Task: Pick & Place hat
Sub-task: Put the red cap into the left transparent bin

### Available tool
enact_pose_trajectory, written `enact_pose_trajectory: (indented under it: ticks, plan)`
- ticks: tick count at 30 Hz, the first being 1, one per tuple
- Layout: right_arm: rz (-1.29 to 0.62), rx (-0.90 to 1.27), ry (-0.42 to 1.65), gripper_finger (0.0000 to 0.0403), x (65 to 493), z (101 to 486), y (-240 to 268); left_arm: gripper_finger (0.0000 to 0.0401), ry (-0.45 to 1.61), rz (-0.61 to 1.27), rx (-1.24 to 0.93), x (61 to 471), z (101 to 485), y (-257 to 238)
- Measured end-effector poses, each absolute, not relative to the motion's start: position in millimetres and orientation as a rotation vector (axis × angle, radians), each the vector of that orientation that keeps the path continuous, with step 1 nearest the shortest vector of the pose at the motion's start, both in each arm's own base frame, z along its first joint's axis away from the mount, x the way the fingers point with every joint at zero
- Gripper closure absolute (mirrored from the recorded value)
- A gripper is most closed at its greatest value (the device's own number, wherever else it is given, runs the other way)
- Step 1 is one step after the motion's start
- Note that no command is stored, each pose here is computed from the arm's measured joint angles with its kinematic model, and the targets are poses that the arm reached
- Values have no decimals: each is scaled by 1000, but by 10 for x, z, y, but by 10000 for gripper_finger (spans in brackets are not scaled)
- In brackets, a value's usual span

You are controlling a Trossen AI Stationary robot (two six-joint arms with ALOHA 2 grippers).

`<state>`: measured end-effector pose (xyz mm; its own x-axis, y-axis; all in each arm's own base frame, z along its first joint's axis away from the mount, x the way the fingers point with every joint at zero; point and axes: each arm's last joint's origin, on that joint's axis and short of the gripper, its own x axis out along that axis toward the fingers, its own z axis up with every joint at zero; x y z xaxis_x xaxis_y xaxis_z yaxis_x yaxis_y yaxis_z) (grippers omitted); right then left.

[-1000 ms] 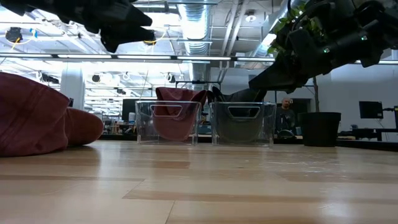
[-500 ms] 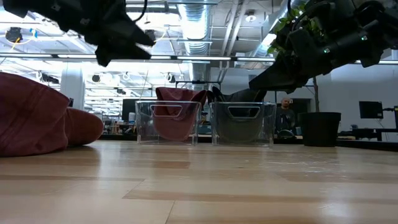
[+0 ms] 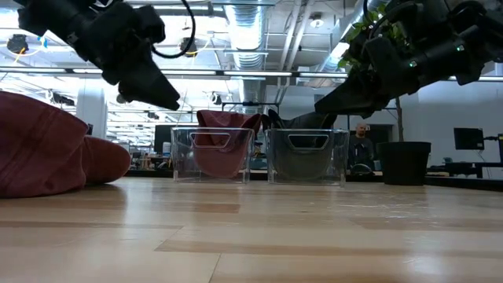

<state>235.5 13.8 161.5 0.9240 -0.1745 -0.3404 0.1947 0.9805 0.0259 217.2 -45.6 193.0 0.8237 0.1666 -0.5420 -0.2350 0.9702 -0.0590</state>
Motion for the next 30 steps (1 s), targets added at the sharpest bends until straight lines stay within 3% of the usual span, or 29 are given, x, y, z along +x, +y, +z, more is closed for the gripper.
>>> enact_pose_trajectory:
  ticks: [6,13,17,23,30]
  plan:
    - [-189,59,344,311,2354,1615,138,215,523,173,34,2202,1977,-460]
    - [-188,58,347,311,2354,1612,139,215,489,164,46,2219,2007,-464]
    - [-182,59,349,311,2353,1611,140,215,519,187,-17,2209,1997,-462]
    - [-107,71,370,311,2351,1596,165,215,728,270,-120,2157,2131,-481]
    - [-97,65,412,311,2334,1559,182,215,876,437,-356,2064,2379,-469]
